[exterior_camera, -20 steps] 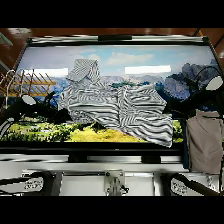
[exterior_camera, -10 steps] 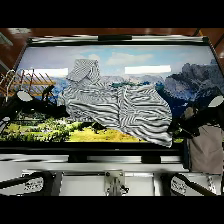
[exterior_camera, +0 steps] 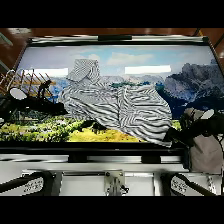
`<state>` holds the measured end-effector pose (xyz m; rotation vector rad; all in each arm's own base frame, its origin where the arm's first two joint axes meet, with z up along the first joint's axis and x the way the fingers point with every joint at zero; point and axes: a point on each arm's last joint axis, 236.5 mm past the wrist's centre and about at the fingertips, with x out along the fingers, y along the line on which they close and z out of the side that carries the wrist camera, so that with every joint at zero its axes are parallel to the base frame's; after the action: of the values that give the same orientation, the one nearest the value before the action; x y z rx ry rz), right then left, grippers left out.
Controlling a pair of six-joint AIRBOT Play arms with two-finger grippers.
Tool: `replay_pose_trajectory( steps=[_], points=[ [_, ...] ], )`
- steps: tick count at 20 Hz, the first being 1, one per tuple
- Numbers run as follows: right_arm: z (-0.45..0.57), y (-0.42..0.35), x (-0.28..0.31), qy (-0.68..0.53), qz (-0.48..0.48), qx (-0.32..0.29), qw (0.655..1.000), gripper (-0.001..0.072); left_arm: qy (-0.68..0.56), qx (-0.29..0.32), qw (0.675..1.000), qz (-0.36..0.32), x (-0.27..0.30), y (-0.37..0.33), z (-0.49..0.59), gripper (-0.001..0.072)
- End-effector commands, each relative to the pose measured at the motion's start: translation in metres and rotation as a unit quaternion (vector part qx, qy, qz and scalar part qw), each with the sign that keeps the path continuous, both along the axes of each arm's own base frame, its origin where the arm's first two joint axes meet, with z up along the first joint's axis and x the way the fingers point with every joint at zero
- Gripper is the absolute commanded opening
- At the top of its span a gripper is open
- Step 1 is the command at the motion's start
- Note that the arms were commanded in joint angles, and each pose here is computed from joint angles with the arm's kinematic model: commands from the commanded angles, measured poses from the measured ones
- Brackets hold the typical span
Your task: Fold the shirts.
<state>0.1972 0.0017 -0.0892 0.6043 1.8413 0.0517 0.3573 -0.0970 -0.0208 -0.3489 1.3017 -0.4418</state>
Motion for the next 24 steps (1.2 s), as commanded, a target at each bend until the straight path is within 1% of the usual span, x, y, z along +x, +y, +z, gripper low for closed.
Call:
replay_pose_trajectory(
  steps=[1,4,5,6,7,9,11,13,14,15,16,17,18,19,20,21,22,23,24],
  points=[
    [-0.019,0.002,0.014,-0.031,-0.044,-0.011,0.998,0.0669,-0.014,0.000,1.000,0.000,0.006,0.000,0.010,0.0050],
    [-0.026,0.010,0.024,-0.030,-0.074,0.007,0.997,0.0660,-0.035,0.000,0.999,0.001,0.018,0.000,0.025,0.0051],
    [-0.029,0.016,0.028,-0.029,-0.087,0.021,0.996,0.0561,-0.043,0.000,0.999,0.001,0.022,0.001,0.030,0.0050],
    [-0.031,0.021,0.034,-0.033,-0.098,0.033,0.994,0.0396,-0.050,0.001,0.999,0.001,0.026,0.001,0.035,0.0051],
    [-0.031,0.024,0.039,-0.037,-0.108,0.039,0.993,0.0263,-0.056,0.001,0.998,0.001,0.029,0.001,0.039,0.0051],
    [-0.027,0.027,0.038,-0.037,-0.102,0.048,0.993,0.0081,-0.066,0.002,0.998,0.000,0.033,0.001,0.046,0.0050],
    [-0.013,0.027,0.045,-0.065,-0.068,0.060,0.994,0.0080,-0.078,0.002,0.997,-0.006,0.038,0.001,0.059,0.0050],
    [0.026,0.019,0.076,-0.142,-0.046,0.048,0.988,0.0080,-0.121,0.006,0.992,-0.024,0.052,0.000,0.094,0.0050],
    [0.063,0.015,0.102,-0.212,-0.027,0.043,0.976,0.0080,-0.158,0.009,0.987,-0.032,0.062,-0.001,0.128,0.0050],
    [0.110,0.015,0.127,-0.292,0.002,0.041,0.955,0.0080,-0.212,0.015,0.976,-0.036,0.073,-0.001,0.175,0.0050],
    [0.173,0.016,0.150,-0.383,0.027,0.032,0.923,0.0080,-0.274,0.021,0.961,-0.038,0.079,-0.001,0.228,0.0050],
    [0.239,0.014,0.167,-0.467,0.041,0.007,0.883,0.0080,-0.344,0.025,0.938,-0.039,0.080,-0.002,0.290,0.0050],
    [0.316,0.008,0.177,-0.557,0.049,-0.036,0.828,0.0080,-0.423,0.027,0.905,-0.039,0.070,-0.005,0.362,0.0050],
    [0.392,0.004,0.177,-0.637,0.048,-0.082,0.765,0.0080,-0.489,0.025,0.871,-0.031,0.052,-0.007,0.426,0.0050],
    [0.471,0.000,0.166,-0.710,0.038,-0.130,0.691,0.0080,-0.554,0.022,0.832,-0.020,0.024,-0.008,0.489,0.0050],
    [0.534,-0.003,0.146,-0.761,0.022,-0.167,0.627,0.0080,-0.608,0.017,0.794,-0.006,-0.005,-0.008,0.537,0.0050],
    [0.587,-0.004,0.121,-0.797,0.005,-0.197,0.570,0.0080,-0.654,0.009,0.756,0.016,-0.036,-0.005,0.576,0.0050],
    [0.622,-0.005,0.099,-0.817,-0.006,-0.221,0.532,0.0080,-0.688,0.000,0.725,0.040,-0.065,0.001,0.605,0.0050],
    [0.644,-0.008,0.079,-0.826,-0.015,-0.248,0.507,0.0080,-0.710,0.001,0.702,0.065,-0.087,0.010,0.621,0.0050]
  ],
)
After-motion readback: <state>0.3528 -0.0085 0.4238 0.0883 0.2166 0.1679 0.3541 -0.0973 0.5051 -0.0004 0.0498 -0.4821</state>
